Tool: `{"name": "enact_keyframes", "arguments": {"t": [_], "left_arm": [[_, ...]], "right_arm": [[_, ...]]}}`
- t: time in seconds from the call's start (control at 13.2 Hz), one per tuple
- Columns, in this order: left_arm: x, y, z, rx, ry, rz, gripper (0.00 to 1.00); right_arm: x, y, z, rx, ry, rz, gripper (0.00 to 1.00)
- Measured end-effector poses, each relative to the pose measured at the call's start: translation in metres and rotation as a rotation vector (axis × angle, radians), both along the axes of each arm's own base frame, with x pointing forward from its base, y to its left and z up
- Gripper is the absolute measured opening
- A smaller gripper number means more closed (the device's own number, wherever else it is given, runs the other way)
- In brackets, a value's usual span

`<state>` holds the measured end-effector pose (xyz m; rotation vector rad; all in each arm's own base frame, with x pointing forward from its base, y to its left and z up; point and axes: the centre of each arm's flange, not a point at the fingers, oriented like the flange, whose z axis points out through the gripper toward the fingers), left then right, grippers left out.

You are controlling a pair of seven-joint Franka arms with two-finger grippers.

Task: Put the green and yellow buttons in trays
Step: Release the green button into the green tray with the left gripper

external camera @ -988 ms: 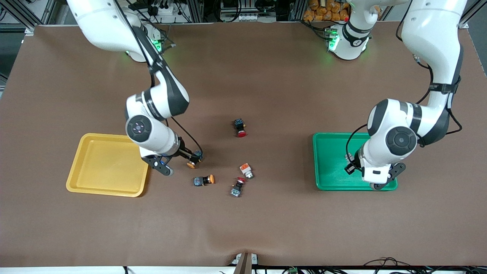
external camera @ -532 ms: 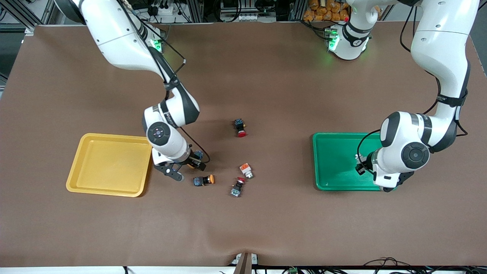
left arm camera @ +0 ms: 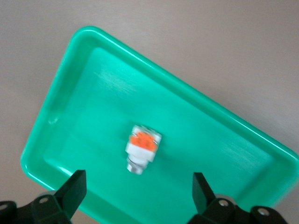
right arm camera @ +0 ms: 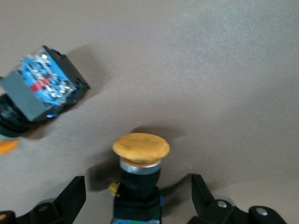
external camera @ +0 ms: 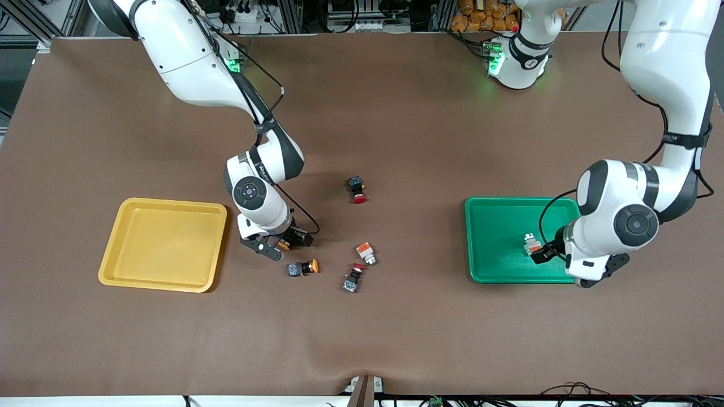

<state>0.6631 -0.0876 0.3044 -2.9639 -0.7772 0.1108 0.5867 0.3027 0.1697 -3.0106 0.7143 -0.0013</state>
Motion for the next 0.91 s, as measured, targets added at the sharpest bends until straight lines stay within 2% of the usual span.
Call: {"name": "enact_keyframes", "arguments": {"t": [0.08,0.15,0.38,0.46,0.53,0.91], "left_arm": [[-0.003,-0.018,0.012,-0.015,-0.009,-0.012,1.00],[-0.005,-0.033,0.021,-0.028,-0.016,-0.008,1.00],[-0.009,-0.057,0.027,-0.046,-0.024,0.031,1.00],[-0.010,-0.062,0.028,-0.051,-0.023,0.037,1.00],[-0.010,-0.068,0.028,-0.057,-0.024,0.050,1.00],[-0.008,-0.122,0.028,-0.074,-0.039,0.116,1.00]], "right_arm": [[0.000,0.000,0.000,0.000,-0.002,0.001,1.00],[0.001,0.001,0.002,0.004,-0.011,0.002,0.93],[0.004,0.004,0.010,0.020,-0.045,0.002,0.54],[0.005,0.004,0.012,0.022,-0.051,0.002,0.45],[0.006,0.004,0.016,0.025,-0.057,0.001,0.41],[0.026,-0.017,0.075,0.037,-0.107,-0.015,0.41]]}}
